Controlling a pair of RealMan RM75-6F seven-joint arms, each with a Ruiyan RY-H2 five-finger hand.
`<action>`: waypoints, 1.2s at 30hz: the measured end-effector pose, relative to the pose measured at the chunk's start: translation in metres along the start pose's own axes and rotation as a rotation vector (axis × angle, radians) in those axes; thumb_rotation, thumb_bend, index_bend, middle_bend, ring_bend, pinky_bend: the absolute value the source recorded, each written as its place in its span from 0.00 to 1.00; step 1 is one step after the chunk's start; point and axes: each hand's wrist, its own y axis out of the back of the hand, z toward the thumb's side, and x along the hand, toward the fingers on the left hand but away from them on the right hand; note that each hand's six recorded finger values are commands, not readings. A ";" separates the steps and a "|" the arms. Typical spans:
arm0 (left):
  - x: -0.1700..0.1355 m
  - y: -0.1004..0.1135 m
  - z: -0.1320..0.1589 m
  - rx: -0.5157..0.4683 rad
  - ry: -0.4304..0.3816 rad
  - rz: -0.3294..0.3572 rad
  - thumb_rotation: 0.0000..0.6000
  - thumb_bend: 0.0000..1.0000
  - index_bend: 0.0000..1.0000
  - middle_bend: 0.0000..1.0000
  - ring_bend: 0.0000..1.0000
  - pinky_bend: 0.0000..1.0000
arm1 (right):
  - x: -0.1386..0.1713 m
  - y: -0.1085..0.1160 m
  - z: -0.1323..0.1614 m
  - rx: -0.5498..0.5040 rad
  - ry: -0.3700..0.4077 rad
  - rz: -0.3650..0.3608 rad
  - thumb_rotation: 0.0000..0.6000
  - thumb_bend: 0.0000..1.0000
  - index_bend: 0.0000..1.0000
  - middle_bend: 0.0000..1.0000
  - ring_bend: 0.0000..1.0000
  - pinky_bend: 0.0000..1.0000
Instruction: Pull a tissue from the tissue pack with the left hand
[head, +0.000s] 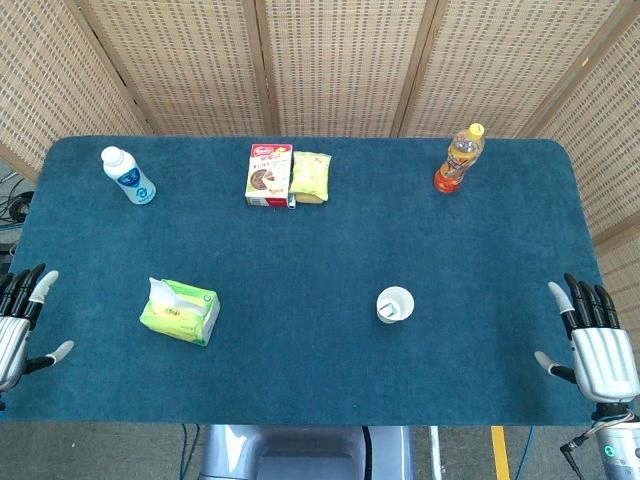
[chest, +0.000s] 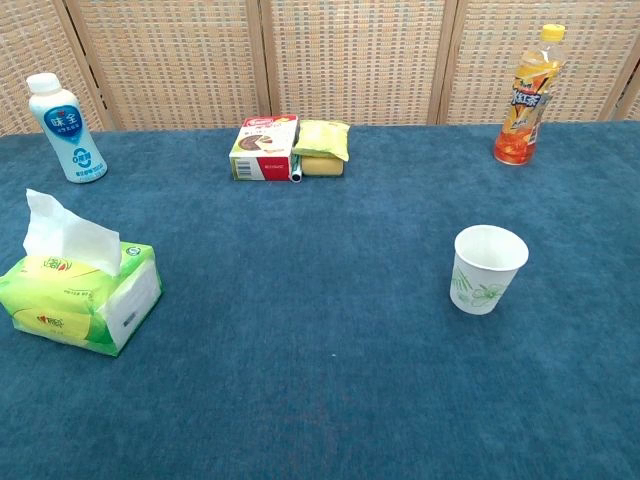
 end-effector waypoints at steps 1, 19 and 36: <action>0.000 0.000 0.000 -0.001 0.000 0.000 1.00 0.00 0.00 0.00 0.00 0.00 | 0.000 0.000 0.000 0.000 -0.001 0.000 1.00 0.00 0.00 0.00 0.00 0.00; 0.045 -0.018 0.028 -0.051 -0.143 -0.140 1.00 0.02 0.00 0.00 0.00 0.00 | -0.001 0.002 -0.006 -0.015 -0.024 -0.001 1.00 0.00 0.00 0.00 0.00 0.00; 0.137 -0.050 0.133 0.077 -0.378 -0.306 1.00 0.21 0.36 0.37 0.37 0.33 | -0.005 0.001 -0.012 -0.024 -0.045 0.015 1.00 0.00 0.00 0.00 0.00 0.00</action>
